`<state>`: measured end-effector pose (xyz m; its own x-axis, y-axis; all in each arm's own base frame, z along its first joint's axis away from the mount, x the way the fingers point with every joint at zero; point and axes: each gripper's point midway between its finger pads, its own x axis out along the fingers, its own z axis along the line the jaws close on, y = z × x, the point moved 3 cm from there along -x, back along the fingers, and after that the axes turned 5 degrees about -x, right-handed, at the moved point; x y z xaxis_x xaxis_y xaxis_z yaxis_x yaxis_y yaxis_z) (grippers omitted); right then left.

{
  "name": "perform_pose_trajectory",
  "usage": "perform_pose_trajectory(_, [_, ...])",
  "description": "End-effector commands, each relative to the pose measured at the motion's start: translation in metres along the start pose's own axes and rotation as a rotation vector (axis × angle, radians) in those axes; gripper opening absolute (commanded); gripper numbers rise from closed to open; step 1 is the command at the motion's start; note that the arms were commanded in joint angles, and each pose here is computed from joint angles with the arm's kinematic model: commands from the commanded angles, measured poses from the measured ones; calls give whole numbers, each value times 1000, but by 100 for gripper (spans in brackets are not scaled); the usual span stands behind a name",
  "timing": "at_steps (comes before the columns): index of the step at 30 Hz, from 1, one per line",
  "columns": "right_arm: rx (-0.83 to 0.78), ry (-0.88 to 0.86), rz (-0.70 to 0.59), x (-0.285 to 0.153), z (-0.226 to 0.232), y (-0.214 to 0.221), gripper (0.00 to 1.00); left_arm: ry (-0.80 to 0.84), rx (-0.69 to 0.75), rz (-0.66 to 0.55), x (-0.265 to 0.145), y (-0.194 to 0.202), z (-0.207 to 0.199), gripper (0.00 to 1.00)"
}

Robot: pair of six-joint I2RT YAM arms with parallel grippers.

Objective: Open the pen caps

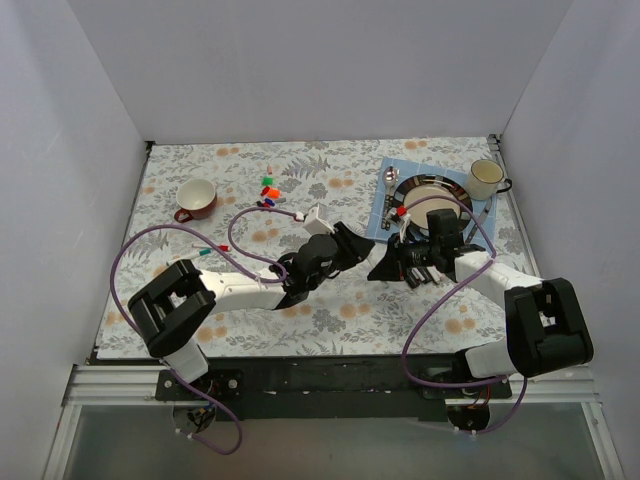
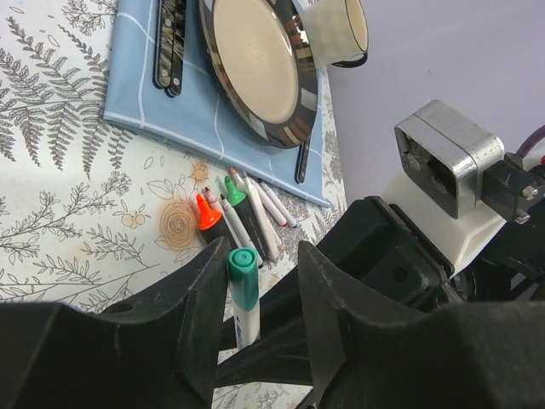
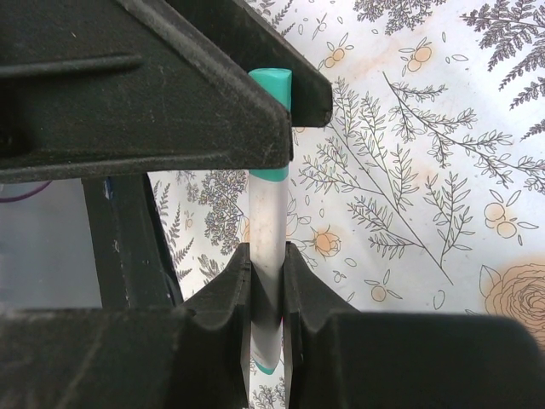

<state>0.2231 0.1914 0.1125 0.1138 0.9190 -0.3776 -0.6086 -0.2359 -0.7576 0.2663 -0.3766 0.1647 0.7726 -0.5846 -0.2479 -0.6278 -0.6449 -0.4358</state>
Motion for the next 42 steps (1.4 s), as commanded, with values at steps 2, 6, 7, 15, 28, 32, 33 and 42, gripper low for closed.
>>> perform_pose_trajectory(2, [-54, -27, -23, 0, 4, -15, 1, 33, -16, 15, -1, -2, -13, 36])
perform_pose_trajectory(6, [-49, -30, -21, 0, 4, -15, 1, 45, -23, 13, 0, -3, -17, 19])
perform_pose_trajectory(7, [-48, -31, -22, 0, 4, -15, 1, 43, -25, 11, 1, -4, -17, 9])
perform_pose_trajectory(15, [-24, -42, 11, 1, 5, -7, 1, 13, -69, -104, -3, -58, -7, 0])
perform_pose_trajectory(28, [-42, -52, 66, 11, 10, 1, 1, -114, -38, -387, 5, -244, 25, 0])
perform_pose_trajectory(32, [-119, 9, 77, 6, 4, -8, 1, -177, 29, -329, 8, -245, 49, 0])
perform_pose_trajectory(33, [-151, 23, 87, 4, 3, -9, 1, -197, 40, -303, 8, -242, 58, 0])
perform_pose_trajectory(42, [-326, 148, 125, -19, -13, -23, 1, -514, 119, -97, 24, -238, 180, 0])
